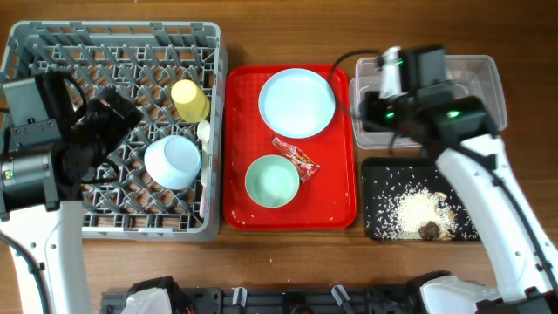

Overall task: Sort waste into correct bins and load items into the dishwasher rack
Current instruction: 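Carry the tissue into the clear plastic box and release it, then grasp the red snack wrapper with the right gripper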

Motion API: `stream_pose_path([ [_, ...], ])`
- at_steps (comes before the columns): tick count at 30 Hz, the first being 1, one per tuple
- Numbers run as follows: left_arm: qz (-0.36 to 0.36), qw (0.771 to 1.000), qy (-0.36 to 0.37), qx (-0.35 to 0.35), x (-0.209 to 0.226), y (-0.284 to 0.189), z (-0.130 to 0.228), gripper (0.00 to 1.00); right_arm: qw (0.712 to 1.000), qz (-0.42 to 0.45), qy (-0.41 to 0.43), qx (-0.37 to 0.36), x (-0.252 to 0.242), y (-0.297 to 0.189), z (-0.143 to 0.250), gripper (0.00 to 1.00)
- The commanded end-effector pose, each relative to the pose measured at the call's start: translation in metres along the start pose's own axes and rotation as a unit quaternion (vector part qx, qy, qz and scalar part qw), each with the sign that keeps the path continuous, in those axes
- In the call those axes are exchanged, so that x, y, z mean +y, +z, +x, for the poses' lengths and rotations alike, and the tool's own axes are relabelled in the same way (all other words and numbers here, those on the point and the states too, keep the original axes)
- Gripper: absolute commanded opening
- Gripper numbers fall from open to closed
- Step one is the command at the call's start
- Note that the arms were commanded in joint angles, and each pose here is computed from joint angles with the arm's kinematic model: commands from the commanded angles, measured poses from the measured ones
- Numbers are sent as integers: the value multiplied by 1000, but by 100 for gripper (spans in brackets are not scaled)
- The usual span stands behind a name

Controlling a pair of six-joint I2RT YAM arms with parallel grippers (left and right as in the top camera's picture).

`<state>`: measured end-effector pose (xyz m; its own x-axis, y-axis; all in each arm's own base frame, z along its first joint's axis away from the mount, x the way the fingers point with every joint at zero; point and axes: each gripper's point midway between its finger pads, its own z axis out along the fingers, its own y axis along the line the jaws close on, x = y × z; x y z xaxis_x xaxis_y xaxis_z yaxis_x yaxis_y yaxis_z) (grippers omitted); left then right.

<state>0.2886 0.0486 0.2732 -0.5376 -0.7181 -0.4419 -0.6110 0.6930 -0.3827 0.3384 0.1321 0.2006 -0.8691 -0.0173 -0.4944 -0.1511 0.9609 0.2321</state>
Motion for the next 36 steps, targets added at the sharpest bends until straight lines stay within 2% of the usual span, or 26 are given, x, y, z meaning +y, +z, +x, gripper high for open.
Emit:
stream_pose_path([
  [1,2,1000,-6,-4,0,-2,-2,100,998,-34,-11,50,46,14,35,20],
  [5,2,1000,-6,-4,0,-2,-2,100,990,9,-52,127,68,64,111,21],
  [7,2,1000,-6,-4,0,-2,-2,100,988,30,-70,133,66,85,124,21],
  [14,2,1000,-6,-4,0,-2,-2,100,985,48,-75,147,64,130,133,22],
  [16,2,1000,-6,-4,0,-2,-2,100,987,45,-75,136,66,132,129,8],
  [17,2,1000,-6,-4,0,-2,-2,100,987,47,-75,133,66,133,128,4],
  [21,2,1000,-6,-4,0,-2,-2,100,987,52,-66,141,62,137,134,4],
  [27,2,1000,-6,-4,0,-2,-2,100,979,-95,-50,170,116,133,141,4],
  [29,2,1000,-6,-4,0,-2,-2,100,977,-110,-66,170,121,131,140,8],
  [32,2,1000,-6,-4,0,-2,-2,100,980,-124,-95,121,127,114,109,25],
  [33,2,1000,-6,-4,0,-2,-2,100,985,-112,-97,94,123,108,94,29],
  [36,2,1000,-6,-4,0,-2,-2,100,995,-37,-92,32,95,97,65,49],
])
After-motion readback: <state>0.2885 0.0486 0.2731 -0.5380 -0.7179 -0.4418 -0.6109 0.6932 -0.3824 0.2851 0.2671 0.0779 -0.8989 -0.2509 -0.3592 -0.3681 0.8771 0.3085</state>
